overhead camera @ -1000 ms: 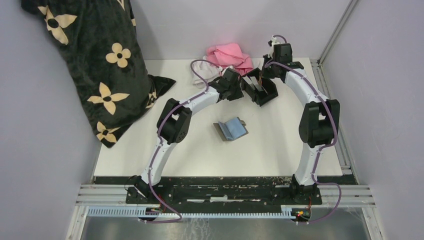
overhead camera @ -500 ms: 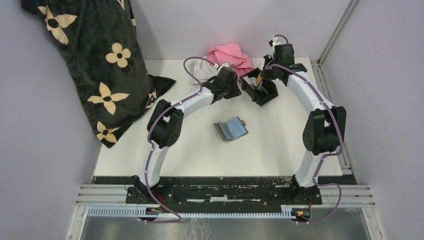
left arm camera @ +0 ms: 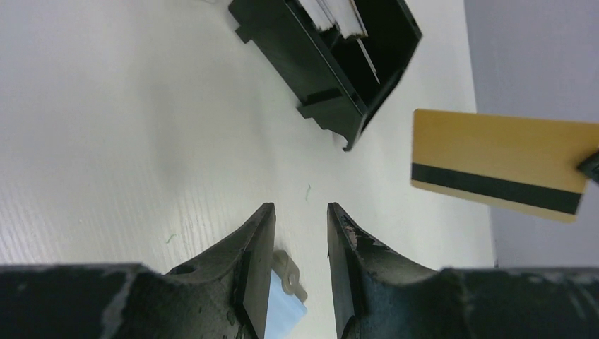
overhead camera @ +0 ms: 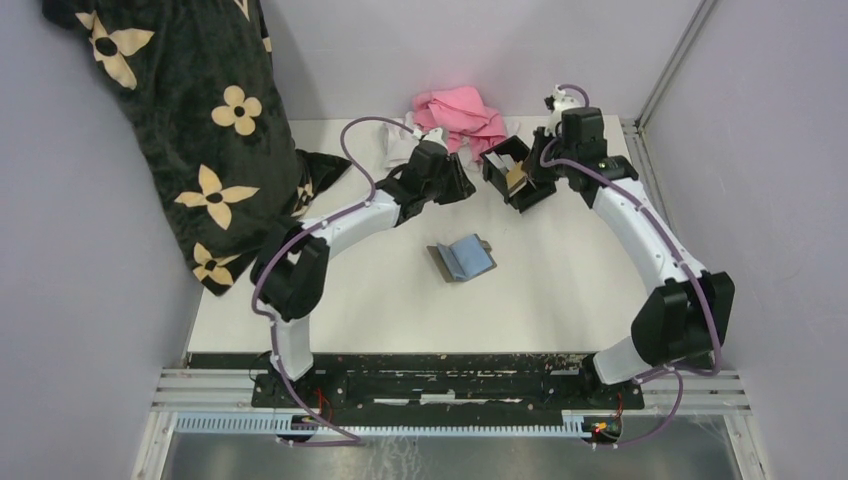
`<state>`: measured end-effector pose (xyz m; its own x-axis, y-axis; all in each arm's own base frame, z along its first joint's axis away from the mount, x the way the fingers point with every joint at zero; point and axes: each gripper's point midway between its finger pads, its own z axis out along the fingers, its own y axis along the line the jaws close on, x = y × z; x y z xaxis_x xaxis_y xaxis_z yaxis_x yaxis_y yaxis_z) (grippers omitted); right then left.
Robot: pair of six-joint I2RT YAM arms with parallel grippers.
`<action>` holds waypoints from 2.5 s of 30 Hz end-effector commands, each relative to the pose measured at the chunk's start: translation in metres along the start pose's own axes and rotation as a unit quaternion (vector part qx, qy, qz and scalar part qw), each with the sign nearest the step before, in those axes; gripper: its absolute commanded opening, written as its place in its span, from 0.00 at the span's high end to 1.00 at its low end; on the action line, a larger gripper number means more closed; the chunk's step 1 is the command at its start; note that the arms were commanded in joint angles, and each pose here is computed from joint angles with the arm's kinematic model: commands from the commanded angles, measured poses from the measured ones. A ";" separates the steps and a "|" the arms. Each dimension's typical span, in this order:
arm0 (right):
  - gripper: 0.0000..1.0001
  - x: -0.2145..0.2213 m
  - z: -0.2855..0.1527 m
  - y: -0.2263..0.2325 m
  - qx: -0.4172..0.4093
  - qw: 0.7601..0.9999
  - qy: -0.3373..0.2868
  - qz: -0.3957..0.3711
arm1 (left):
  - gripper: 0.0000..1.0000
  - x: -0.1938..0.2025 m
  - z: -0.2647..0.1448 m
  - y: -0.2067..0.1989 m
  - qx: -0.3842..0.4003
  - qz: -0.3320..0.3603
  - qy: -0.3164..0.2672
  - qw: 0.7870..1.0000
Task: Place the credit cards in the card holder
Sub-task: Pick up the credit card from the storage box.
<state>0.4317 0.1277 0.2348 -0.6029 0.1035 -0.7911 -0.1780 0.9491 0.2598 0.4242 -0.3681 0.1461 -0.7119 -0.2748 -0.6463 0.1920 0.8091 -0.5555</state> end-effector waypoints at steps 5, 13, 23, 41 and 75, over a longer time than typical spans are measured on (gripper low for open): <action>0.99 0.021 -0.065 0.048 -0.093 0.995 -0.027 0.020 | 0.59 -0.016 -0.072 -0.053 0.155 0.051 -0.039 0.986; 0.99 0.059 -0.121 0.087 -0.184 0.982 -0.020 0.032 | 0.58 0.009 -0.131 -0.065 0.248 0.098 -0.029 0.963; 0.99 0.107 -0.149 0.103 -0.253 0.966 0.007 0.046 | 0.49 0.033 -0.173 -0.078 0.331 0.147 0.008 0.932; 0.99 0.115 -0.170 0.131 -0.351 0.933 0.013 0.082 | 0.46 0.058 -0.194 -0.083 0.415 0.145 0.120 0.890; 0.99 0.106 -0.138 0.149 -0.403 0.906 0.033 0.123 | 0.46 0.067 -0.205 -0.055 0.432 0.156 0.203 0.864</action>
<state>0.2313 0.2337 0.2462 -0.7789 0.2350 -0.5815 -0.4577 0.4210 0.7831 0.2300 -0.3252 0.2260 -0.7339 0.2078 -0.6467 0.6759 0.1279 -0.7258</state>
